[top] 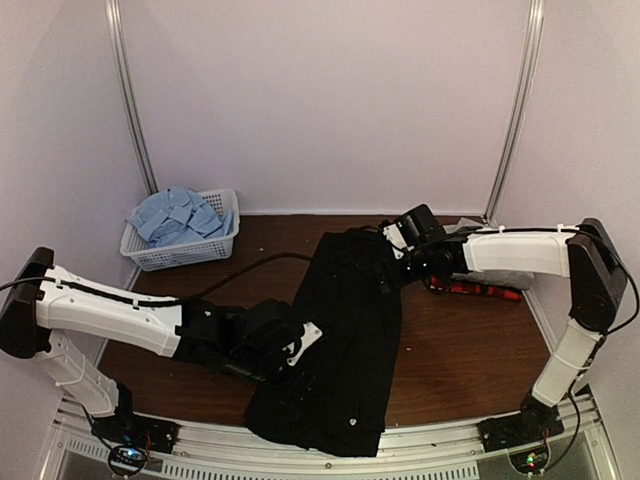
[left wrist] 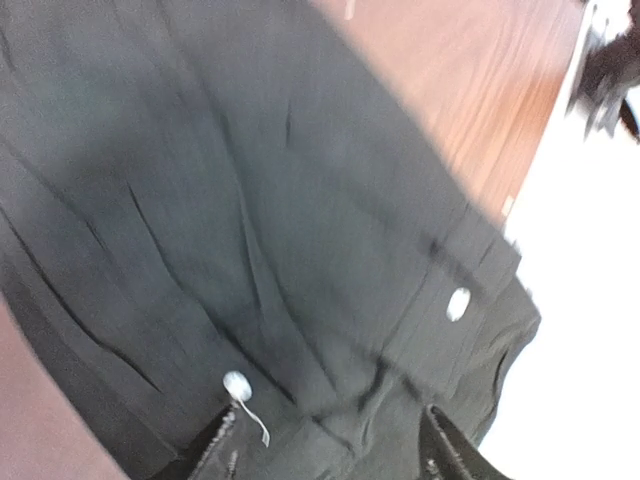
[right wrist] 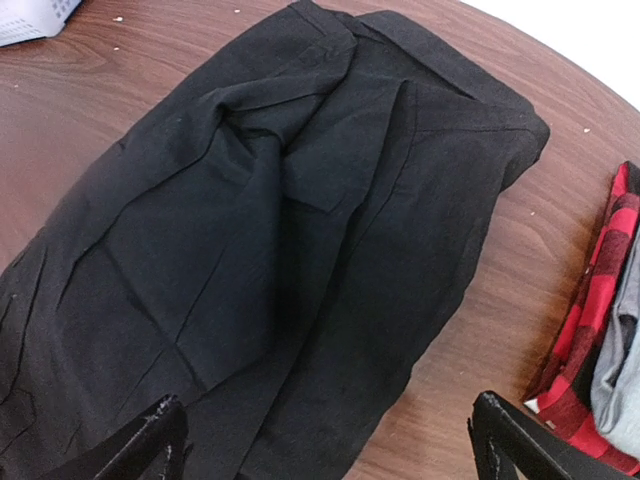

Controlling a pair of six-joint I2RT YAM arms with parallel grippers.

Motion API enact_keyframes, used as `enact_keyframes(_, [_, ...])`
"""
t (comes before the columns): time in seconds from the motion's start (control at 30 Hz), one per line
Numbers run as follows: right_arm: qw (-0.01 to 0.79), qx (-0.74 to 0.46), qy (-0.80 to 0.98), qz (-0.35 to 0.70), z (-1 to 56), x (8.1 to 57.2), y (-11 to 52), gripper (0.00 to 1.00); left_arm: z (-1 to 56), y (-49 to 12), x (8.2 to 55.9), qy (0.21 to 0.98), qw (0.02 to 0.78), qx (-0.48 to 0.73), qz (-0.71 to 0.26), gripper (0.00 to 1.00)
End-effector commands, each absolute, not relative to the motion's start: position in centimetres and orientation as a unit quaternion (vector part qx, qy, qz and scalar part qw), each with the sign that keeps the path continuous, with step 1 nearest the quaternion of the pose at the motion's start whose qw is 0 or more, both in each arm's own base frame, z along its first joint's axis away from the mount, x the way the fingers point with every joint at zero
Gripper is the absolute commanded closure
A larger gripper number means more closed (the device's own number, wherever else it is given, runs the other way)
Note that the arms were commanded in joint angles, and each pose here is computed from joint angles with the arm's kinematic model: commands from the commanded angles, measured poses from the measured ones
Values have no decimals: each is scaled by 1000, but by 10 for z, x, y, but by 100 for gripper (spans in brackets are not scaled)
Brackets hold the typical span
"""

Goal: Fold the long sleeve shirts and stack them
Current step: Rotate the rectangle-folded shirt at the center of the board, then adjust the rectangle-folded shirt at the center of the board.

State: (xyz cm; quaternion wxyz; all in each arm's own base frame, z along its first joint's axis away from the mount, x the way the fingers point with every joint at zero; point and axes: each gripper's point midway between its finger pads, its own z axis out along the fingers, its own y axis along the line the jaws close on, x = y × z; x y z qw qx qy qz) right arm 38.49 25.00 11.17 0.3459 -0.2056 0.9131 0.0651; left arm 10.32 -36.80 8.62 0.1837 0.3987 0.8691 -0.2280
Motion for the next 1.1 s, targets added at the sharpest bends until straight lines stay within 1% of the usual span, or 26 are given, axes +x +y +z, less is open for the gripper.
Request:
enact_keyframes(0.0, [360,-187,908,107,114,377,261,1,149,-389,138,841,302,378,-242,36])
enact_keyframes(0.13, [363,-176,906,125,108,384,270,3,171,-382,158,840,351,340,-236,30])
enact_keyframes(0.23, [369,-172,904,134,103,394,279,3,181,-373,173,844,370,307,-239,21])
enact_keyframes(0.37, [367,-170,904,140,92,409,292,2,187,-362,193,848,388,269,-242,15])
enact_keyframes(0.63, [340,-145,919,138,63,430,302,0,199,-348,220,848,425,228,-221,11])
enact_keyframes(0.93, [306,-126,934,132,31,444,287,0,200,-336,230,855,433,214,-190,8])
enact_keyframes(1.07, [299,-124,938,125,20,452,277,0,205,-330,238,858,433,200,-191,8])
